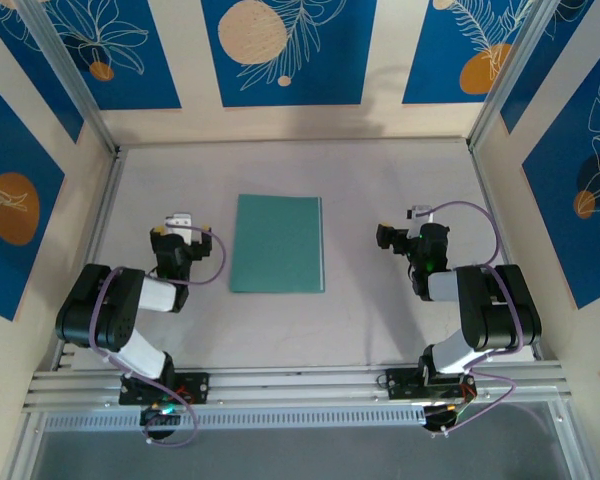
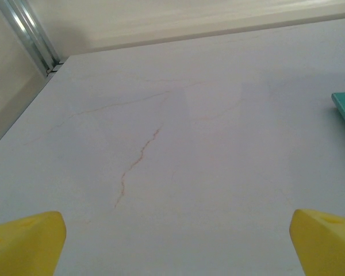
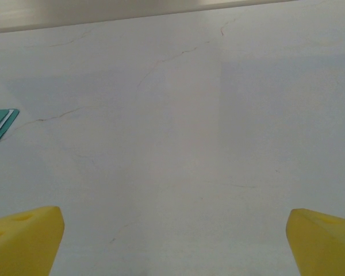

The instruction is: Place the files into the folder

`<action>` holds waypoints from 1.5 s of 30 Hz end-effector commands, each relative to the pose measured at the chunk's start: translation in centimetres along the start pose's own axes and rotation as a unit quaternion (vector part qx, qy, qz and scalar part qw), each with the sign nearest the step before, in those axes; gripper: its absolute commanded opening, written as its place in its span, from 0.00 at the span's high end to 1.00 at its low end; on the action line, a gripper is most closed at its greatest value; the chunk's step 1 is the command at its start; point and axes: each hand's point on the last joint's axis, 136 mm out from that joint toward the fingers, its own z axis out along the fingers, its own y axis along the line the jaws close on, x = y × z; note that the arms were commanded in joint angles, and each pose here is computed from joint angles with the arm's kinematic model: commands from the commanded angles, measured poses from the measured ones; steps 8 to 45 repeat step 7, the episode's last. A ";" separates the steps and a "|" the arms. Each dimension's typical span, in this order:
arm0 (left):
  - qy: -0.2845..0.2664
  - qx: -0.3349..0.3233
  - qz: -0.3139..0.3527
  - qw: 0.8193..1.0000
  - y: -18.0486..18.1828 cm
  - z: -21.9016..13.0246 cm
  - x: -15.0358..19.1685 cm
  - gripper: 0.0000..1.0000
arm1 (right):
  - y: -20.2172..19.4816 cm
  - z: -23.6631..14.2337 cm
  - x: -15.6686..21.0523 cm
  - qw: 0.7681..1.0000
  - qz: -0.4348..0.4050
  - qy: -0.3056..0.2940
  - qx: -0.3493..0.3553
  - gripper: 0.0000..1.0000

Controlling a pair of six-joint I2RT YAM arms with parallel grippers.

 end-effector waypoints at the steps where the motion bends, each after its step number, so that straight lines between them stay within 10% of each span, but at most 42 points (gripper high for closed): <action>1: -0.006 -0.001 -0.003 1.000 0.4 0.1 -0.5 0.00 | 0.1 0.3 -1.5 1.000 -0.006 -0.018 -0.006 0.01; 45: -0.005 -0.001 -0.003 1.000 0.4 0.1 -0.5 0.00 | 0.1 0.2 -1.5 1.000 -0.006 -0.019 -0.007 0.01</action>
